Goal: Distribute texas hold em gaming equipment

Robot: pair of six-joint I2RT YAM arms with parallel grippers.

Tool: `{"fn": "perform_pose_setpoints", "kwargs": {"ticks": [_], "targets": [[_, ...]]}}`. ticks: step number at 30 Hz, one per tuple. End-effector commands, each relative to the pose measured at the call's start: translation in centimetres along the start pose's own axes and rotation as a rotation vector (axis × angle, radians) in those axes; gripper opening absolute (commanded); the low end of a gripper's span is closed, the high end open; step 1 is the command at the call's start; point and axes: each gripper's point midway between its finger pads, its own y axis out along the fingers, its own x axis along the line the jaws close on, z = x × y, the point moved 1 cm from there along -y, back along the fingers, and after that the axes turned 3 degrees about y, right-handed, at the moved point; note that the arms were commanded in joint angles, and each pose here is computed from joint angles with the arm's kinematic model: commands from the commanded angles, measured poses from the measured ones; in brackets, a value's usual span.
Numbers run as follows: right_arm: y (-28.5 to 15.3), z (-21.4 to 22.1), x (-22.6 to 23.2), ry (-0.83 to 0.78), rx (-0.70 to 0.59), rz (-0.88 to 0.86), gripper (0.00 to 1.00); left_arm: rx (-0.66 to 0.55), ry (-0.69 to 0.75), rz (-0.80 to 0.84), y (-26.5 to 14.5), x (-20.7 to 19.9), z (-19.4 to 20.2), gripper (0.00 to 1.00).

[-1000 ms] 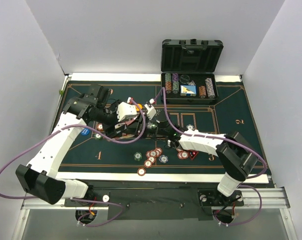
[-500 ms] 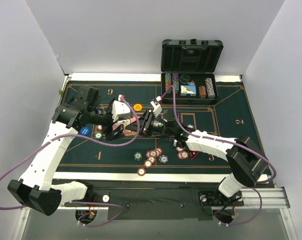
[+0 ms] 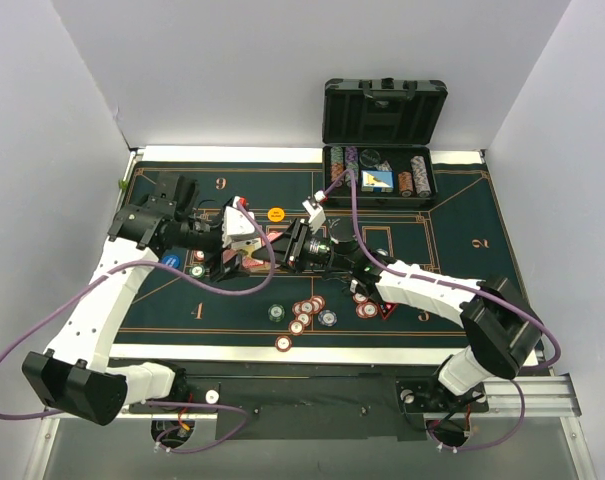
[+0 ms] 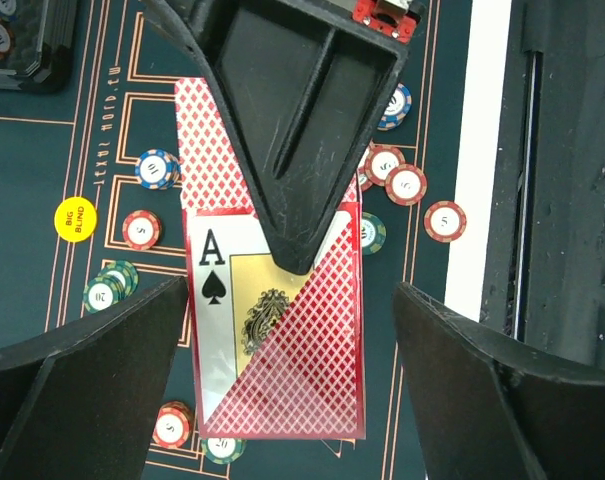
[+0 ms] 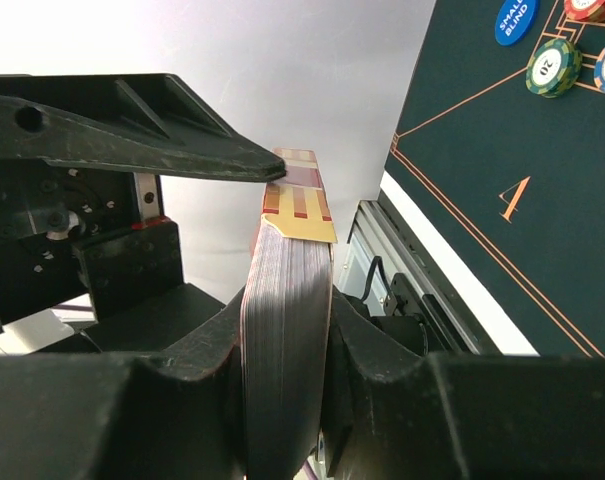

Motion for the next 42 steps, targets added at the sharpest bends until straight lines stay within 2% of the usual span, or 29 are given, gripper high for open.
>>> {"fn": "perform_pose_setpoints", "kwargs": {"ticks": [1, 20, 27, 35, 38, 42], "targets": [[-0.3, -0.4, 6.2, -0.059, -0.002, -0.195, 0.00, -0.007, 0.065, 0.022, 0.6, -0.3, 0.2, 0.95], [0.9, 0.1, 6.0, -0.003, 0.018, -0.228, 0.00, 0.004, 0.091, -0.014, 0.9, 0.2, 0.9, 0.93], [1.2, 0.2, 5.5, 0.011, 0.018, -0.215, 0.00, 0.020, 0.102, -0.011, 0.7, -0.2, 1.3, 0.81], [1.2, 0.3, 6.0, 0.004, 0.021, -0.217, 0.00, 0.067, 0.087, -0.014, 0.8, -0.5, 2.6, 0.75], [1.2, 0.4, 6.1, 0.001, 0.022, -0.219, 0.00, 0.075, 0.057, -0.043, 0.8, -0.1, 2.7, 0.59], [1.3, 0.5, 6.4, -0.001, 0.024, -0.225, 0.00, 0.084, 0.033, -0.051, 0.8, 0.0, 2.7, 0.57]]}}
